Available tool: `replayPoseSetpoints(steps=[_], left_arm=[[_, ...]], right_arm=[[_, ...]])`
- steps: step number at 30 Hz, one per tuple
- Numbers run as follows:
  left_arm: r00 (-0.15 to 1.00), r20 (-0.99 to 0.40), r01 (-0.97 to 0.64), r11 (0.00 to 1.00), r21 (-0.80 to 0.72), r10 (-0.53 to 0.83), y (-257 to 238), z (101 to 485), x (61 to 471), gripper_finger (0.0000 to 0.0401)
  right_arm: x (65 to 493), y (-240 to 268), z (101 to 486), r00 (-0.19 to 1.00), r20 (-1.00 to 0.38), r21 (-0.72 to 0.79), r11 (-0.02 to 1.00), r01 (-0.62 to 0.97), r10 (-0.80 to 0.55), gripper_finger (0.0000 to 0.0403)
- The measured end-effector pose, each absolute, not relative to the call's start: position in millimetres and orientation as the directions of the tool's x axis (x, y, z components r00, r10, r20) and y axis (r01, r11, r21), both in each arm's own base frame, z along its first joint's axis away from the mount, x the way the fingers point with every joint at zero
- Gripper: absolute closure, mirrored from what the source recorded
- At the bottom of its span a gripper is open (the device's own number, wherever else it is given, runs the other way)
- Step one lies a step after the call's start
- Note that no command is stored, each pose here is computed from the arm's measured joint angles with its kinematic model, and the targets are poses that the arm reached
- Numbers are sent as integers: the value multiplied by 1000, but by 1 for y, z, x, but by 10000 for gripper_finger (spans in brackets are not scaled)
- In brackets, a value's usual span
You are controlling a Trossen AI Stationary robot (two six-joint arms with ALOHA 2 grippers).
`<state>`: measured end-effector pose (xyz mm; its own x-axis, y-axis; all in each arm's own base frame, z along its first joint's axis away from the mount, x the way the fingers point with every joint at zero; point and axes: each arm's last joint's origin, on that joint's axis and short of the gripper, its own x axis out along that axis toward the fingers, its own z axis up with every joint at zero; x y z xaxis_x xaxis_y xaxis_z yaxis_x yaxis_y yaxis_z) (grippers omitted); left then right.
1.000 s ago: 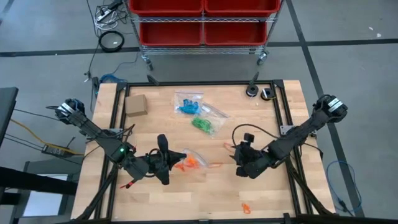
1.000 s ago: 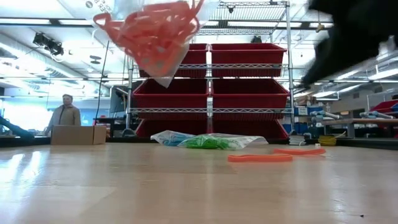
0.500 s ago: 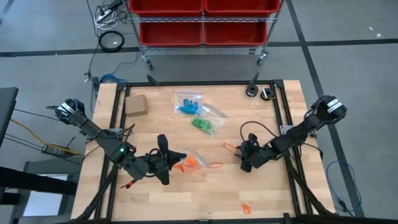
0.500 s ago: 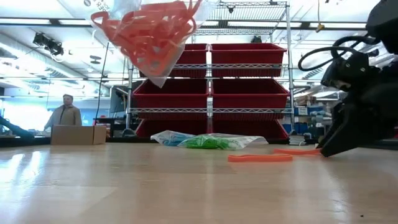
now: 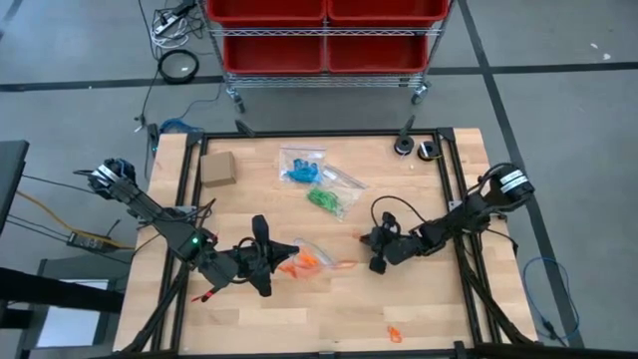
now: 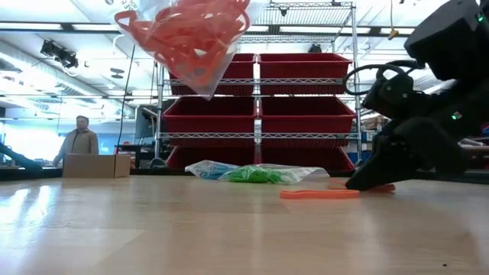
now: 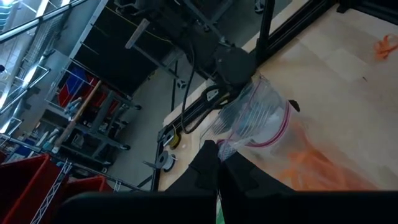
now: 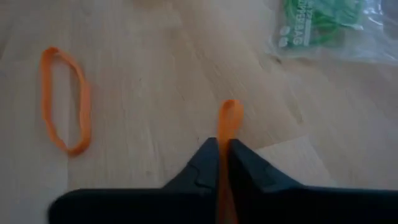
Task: Sort rubber bands
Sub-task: Put the orange rubber band into the transparent zip bag
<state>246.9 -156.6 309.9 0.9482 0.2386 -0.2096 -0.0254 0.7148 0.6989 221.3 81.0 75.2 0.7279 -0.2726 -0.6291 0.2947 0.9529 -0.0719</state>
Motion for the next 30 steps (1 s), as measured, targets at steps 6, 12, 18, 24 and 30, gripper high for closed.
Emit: replayPoseSetpoints(steps=[6,12,18,24,30], left_arm=[[948,-209,-26,716,698,238,-157,310,247,395],[949,-207,-28,717,697,238,-157,310,247,395],[949,-206,-29,718,696,237,-157,310,247,395],[949,-206,-29,718,696,237,-157,310,247,395],[950,-205,-30,718,695,237,-157,311,247,395]], right_arm=[[217,85,98,781,-587,-46,972,232,-214,402],[223,96,155,893,-404,-62,980,189,-198,403],[229,102,213,954,-242,-127,981,148,-176,403],[247,112,263,975,-143,-232,963,135,-171,403],[282,126,298,990,-91,-334,940,71,-107,403]])
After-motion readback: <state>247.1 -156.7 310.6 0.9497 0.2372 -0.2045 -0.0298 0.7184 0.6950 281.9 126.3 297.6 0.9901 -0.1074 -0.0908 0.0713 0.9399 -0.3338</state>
